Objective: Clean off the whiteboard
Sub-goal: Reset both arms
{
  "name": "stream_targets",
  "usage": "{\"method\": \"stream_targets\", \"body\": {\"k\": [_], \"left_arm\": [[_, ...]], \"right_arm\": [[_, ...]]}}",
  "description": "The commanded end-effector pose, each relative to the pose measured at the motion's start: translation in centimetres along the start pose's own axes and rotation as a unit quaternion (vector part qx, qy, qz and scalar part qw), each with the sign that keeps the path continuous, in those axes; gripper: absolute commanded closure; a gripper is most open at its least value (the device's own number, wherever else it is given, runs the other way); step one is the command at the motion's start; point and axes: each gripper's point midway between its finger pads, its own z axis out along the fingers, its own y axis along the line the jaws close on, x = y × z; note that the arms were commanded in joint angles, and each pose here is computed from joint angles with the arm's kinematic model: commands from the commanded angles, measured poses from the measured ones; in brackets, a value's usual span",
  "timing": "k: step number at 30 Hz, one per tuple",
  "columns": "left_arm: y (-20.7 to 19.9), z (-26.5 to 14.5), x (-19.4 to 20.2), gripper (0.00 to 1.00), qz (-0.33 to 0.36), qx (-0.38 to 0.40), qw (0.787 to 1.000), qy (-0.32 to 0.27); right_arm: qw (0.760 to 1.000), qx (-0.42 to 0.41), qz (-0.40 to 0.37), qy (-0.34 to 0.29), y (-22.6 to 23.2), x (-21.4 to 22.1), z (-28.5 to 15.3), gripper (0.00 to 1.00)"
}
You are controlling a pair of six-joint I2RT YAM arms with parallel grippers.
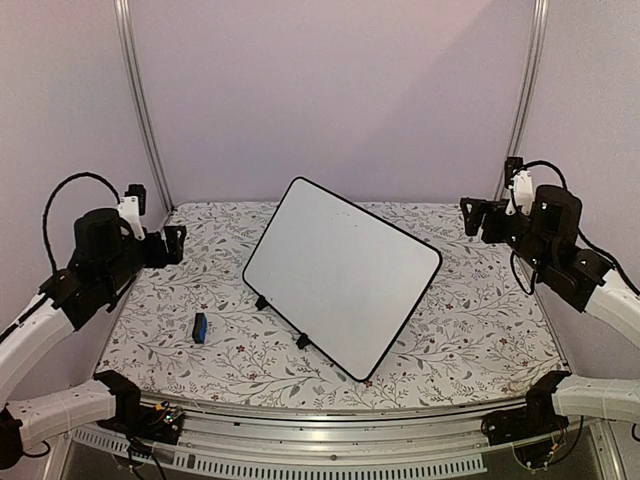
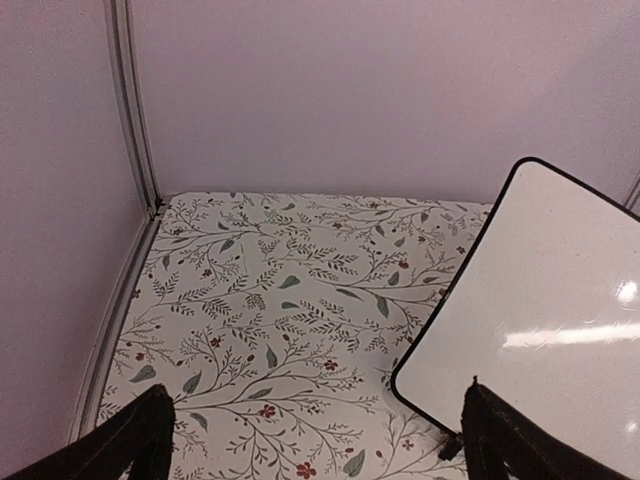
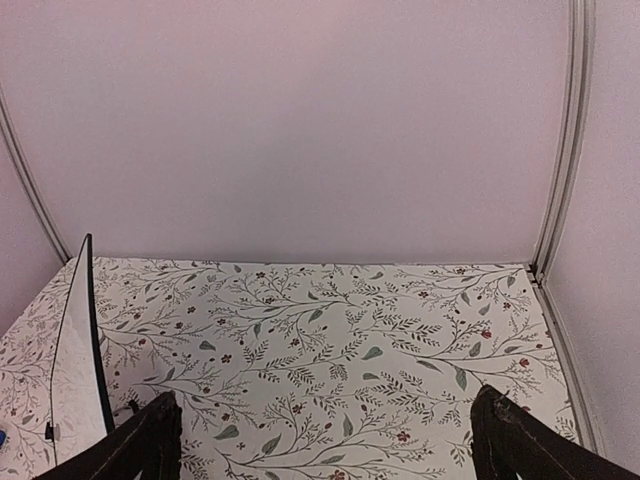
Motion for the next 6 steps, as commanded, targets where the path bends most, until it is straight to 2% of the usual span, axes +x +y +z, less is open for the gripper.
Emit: {"method": "stream_targets", "body": {"k": [1,6], "left_arm": [[-0.08,0.13,0.37,0.00,0.011,0.007,1.000,0.003],[-0.26,-0.27,0.37,0.00,0.011,0.017,1.000,-0.004]], "right_arm": [[0.999,0.027,0.018,0.009,-0.68,-0.45,0.41,0.01],[0.999,0.043,0.014,0.008,-1.24,-0.38,0.36,0.01]]}}
